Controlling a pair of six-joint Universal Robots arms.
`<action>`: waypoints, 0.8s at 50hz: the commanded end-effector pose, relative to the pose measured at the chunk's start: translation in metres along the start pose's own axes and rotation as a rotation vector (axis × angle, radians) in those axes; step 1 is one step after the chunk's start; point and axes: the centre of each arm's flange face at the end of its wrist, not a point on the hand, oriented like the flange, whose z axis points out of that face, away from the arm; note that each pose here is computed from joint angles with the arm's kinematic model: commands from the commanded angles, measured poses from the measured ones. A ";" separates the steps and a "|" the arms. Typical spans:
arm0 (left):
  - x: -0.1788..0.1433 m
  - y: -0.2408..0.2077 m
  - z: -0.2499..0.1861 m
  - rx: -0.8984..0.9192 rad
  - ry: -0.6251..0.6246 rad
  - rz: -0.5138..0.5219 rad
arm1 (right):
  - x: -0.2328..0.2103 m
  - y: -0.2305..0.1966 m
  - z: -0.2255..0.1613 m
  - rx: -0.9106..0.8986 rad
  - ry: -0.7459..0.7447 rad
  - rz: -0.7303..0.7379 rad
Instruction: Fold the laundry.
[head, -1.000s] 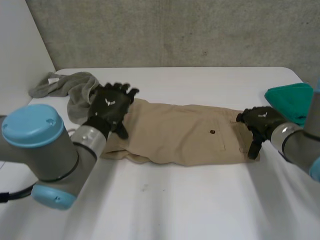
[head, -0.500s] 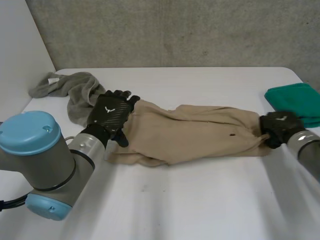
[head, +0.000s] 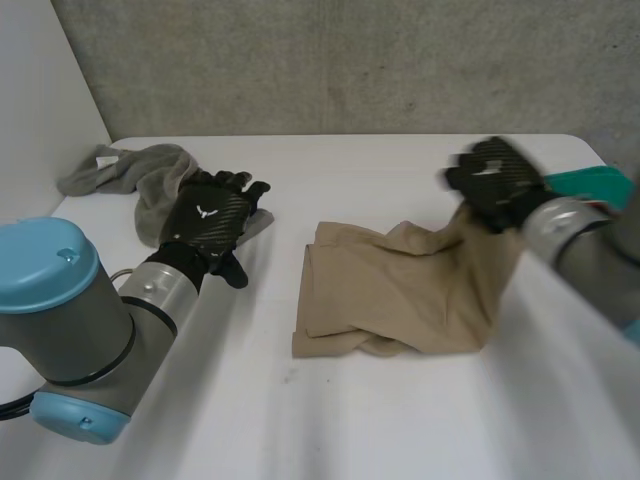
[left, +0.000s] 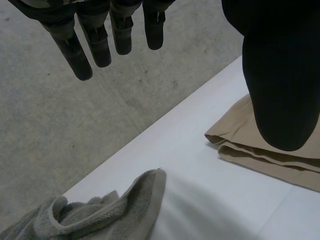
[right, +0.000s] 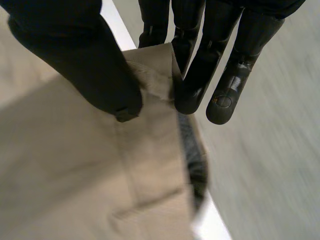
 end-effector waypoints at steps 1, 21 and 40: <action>-0.007 -0.001 0.000 0.003 -0.019 0.000 | -0.099 -0.052 -0.002 0.199 -0.308 -0.022; 0.018 -0.053 0.031 0.173 0.046 -0.092 | -0.031 -0.054 -0.010 0.047 -0.052 0.615; 0.100 -0.002 0.053 -0.056 0.261 0.013 | -0.015 0.002 -0.005 -0.113 0.020 0.645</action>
